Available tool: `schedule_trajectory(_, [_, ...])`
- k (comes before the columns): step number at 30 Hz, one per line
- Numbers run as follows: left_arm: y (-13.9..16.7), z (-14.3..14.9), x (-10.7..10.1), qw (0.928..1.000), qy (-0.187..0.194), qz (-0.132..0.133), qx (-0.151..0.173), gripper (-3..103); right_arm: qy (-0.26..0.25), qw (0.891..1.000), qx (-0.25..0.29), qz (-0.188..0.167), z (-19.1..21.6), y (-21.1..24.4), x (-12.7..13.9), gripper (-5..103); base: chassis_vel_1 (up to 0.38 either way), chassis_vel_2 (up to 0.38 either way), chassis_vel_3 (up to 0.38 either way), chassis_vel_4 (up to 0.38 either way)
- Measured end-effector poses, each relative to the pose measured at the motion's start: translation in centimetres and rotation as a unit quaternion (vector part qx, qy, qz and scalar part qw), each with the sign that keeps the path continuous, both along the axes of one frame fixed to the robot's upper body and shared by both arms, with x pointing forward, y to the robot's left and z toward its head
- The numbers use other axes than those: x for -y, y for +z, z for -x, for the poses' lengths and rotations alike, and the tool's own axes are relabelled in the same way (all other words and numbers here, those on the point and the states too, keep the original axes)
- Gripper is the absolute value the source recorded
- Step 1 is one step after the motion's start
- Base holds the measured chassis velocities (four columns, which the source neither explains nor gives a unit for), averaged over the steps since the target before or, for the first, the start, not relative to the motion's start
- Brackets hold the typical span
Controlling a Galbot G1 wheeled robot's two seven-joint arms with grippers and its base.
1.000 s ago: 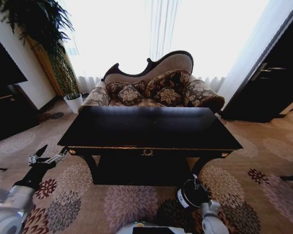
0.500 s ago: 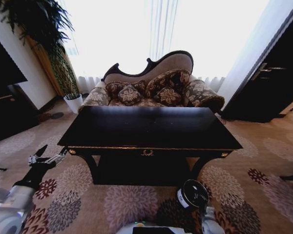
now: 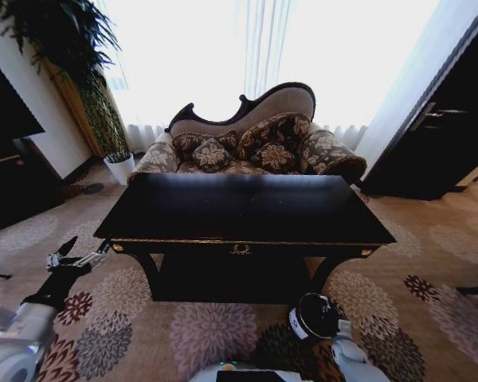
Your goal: Move to the front of the table and place the trash on the table into the trash bin.
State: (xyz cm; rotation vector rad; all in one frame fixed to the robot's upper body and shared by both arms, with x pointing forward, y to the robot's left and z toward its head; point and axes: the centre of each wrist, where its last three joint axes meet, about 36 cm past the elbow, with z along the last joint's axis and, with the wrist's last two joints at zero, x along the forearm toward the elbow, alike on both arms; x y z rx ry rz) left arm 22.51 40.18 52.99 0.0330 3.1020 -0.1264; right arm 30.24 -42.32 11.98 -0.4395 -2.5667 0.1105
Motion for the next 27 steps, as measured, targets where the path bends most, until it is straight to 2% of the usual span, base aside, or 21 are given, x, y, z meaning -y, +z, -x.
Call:
schedule_trajectory(2, [0.0,0.0,0.0,1.0,0.0,0.0,0.0,100,-0.001,1.0,0.0,0.0,0.0,0.0,0.0,44,0.0,0.0,0.0,0.0])
schedule_trajectory(4, [0.0,0.0,0.0,1.0,0.0,0.0,0.0,100,-0.001,1.0,0.0,0.0,0.0,0.0,0.0,44,0.0,0.0,0.0,0.0])
schedule_trajectory(7, [0.0,0.0,0.0,1.0,0.0,0.0,0.0,100,-0.002,1.0,-0.002,-0.002,0.1,0.0,-0.1,61,0.0,0.0,0.0,0.0])
schedule_trajectory(8, [0.0,0.0,0.0,1.0,0.0,0.0,0.0,100,-0.002,1.0,-0.002,-0.002,0.1,0.0,-0.1,61,0.0,0.0,0.0,0.0])
schedule_trajectory(10, [0.0,0.0,0.0,1.0,0.0,0.0,0.0,100,-0.004,1.0,-0.006,-0.006,0.1,0.0,-0.3,71,0.0,0.0,0.0,0.0])
schedule_trajectory(11, [0.0,0.0,0.0,1.0,0.0,0.0,0.0,100,-0.004,1.0,-0.006,-0.006,0.1,0.0,-0.3,71,0.0,0.0,0.0,0.0])
schedule_trajectory(12, [0.0,0.0,0.0,1.0,0.0,0.0,0.0,100,-0.013,1.0,-0.021,-0.006,0.1,0.1,-0.3,77,0.0,0.0,0.0,0.0])
schedule_trajectory(13, [0.0,0.0,0.0,1.0,0.0,0.0,0.0,100,-0.04,0.997,-0.07,-0.016,0.0,0.4,-0.5,93,0.0,0.0,0.0,0.0])
schedule_trajectory(14, [0.0,0.0,0.0,1.0,0.0,0.0,0.0,100,-0.055,0.993,-0.097,-0.025,0.0,0.5,-0.7,97,0.0,0.0,0.0,0.0])
schedule_trajectory(15, [0.0,0.0,0.0,1.0,0.0,0.0,0.0,100,-0.072,0.989,-0.122,-0.032,-0.2,0.6,-0.8,97,0.0,0.0,0.0,0.0])
schedule_trajectory(16, [0.0,0.0,0.0,1.0,0.0,0.0,0.0,100,-0.072,0.989,-0.122,-0.032,-0.2,0.6,-0.8,97,0.0,0.0,0.0,0.0])
schedule_trajectory(17, [0.0,0.0,0.0,1.0,0.0,0.0,0.0,100,-0.093,0.984,-0.146,-0.043,-0.5,0.7,-0.9,99,0.0,0.0,0.0,0.0])
schedule_trajectory(20, [0.0,0.0,0.0,1.0,0.0,0.0,0.0,100,-0.149,0.967,-0.183,-0.094,-1.7,1.1,-1.3,100,0.0,0.0,0.0,0.0])
schedule_trajectory(22, [0.0,0.0,0.0,1.0,0.0,0.0,0.0,100,-0.157,0.965,-0.19,-0.092,-2.0,0.9,-1.5,100,0.0,0.0,0.0,0.0])
schedule_trajectory(24, [0.0,0.0,0.0,1.0,0.0,0.0,0.0,100,-0.119,0.978,-0.166,-0.043,-1.3,-0.2,-1.6,100,0.0,0.0,0.0,0.0])
schedule_trajectory(27, [0.0,0.0,0.0,1.0,0.0,0.0,0.0,100,-0.098,0.983,-0.151,-0.042,-1.2,-0.5,-2.3,100,0.0,0.0,0.0,0.0])
